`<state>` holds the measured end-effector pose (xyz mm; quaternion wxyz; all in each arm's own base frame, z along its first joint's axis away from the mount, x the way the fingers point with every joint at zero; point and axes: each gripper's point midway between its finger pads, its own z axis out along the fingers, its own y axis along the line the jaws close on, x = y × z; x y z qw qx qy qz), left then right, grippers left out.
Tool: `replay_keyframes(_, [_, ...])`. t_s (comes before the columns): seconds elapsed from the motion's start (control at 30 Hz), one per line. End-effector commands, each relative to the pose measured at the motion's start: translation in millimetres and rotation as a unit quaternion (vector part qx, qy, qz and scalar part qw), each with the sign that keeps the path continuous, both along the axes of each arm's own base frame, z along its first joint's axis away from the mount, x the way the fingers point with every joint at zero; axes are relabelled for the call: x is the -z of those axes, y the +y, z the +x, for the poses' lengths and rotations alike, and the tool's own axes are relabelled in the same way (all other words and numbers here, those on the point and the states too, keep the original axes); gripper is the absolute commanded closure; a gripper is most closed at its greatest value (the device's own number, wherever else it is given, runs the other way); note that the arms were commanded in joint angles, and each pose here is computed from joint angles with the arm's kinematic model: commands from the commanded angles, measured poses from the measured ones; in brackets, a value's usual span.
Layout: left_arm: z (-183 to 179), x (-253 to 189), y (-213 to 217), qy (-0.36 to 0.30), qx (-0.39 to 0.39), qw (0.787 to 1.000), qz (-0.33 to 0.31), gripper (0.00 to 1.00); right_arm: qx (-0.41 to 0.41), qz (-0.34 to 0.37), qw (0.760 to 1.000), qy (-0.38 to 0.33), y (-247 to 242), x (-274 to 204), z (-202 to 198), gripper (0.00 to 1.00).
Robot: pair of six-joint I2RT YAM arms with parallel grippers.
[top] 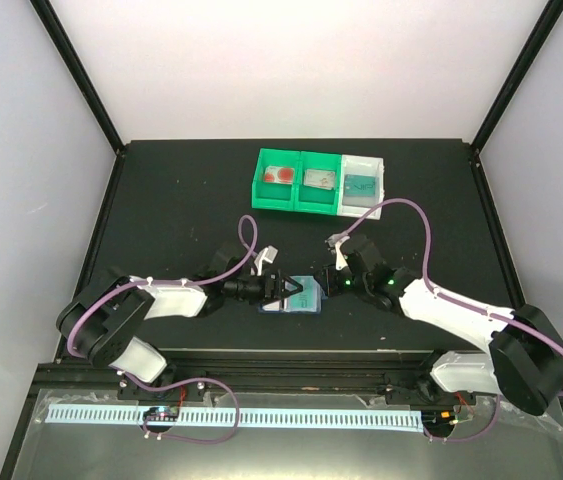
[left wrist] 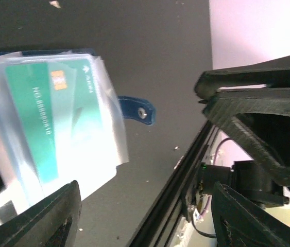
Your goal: Take the credit cards out of the card holder
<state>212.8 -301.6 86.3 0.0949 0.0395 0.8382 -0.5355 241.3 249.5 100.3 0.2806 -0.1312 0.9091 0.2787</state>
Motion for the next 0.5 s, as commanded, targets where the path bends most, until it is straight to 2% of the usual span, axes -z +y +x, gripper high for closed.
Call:
replay_keyframes(0.0, [10, 9, 5, -0.020, -0.015, 0.999, 0.039, 0.30, -0.002, -0.002, 1.000, -0.005, 1, 2, 1, 0.80])
replay_keyframes(0.47, [23, 33, 14, -0.030, -0.030, 0.994, 0.104, 0.38, -0.022, -0.007, 0.999, 0.042, 19, 39, 5, 0.83])
